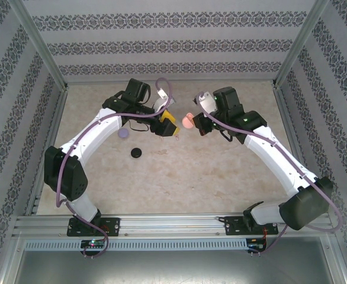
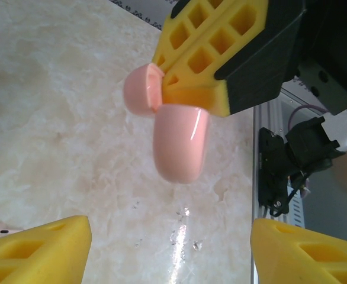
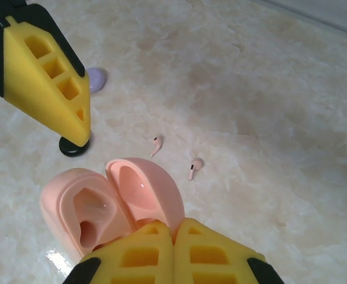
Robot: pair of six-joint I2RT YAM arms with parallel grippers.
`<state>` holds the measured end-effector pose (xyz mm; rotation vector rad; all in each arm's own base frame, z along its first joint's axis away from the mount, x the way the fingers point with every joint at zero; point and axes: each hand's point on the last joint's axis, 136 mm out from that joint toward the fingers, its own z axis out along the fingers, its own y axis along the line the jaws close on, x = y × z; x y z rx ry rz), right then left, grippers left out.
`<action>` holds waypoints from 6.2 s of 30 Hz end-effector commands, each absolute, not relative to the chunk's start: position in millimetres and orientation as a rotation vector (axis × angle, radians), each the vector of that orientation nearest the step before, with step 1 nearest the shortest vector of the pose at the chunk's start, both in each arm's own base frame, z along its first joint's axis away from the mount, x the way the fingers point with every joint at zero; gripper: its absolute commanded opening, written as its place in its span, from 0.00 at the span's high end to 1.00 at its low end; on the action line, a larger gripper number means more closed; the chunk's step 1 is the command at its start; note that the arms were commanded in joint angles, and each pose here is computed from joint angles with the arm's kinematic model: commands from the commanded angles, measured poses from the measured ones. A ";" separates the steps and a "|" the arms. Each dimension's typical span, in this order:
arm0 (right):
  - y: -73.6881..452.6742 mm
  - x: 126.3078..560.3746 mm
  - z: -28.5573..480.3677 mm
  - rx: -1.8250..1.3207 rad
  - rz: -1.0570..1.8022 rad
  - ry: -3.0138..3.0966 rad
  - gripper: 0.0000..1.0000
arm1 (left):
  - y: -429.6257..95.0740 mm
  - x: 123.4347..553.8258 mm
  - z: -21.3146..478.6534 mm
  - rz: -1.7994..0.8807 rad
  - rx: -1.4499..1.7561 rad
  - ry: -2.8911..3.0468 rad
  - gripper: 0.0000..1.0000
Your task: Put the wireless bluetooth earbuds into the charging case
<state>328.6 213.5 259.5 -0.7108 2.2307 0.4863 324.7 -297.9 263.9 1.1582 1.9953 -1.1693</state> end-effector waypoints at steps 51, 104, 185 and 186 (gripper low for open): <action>251.7 320.3 266.4 -0.893 0.426 2.194 1.00 | -318.4 306.8 263.5 -1.420 1.282 1.926 0.81; 333.2 401.4 68.3 -0.316 0.464 2.827 0.54 | -172.3 348.1 357.9 -0.641 0.401 1.450 1.00; 333.4 348.6 16.8 -0.831 0.068 2.897 0.82 | -153.0 357.5 345.7 -0.686 0.322 1.444 1.00; 333.6 347.1 15.0 -0.821 0.070 2.905 0.81 | -152.9 358.0 345.6 -0.688 0.320 1.444 1.00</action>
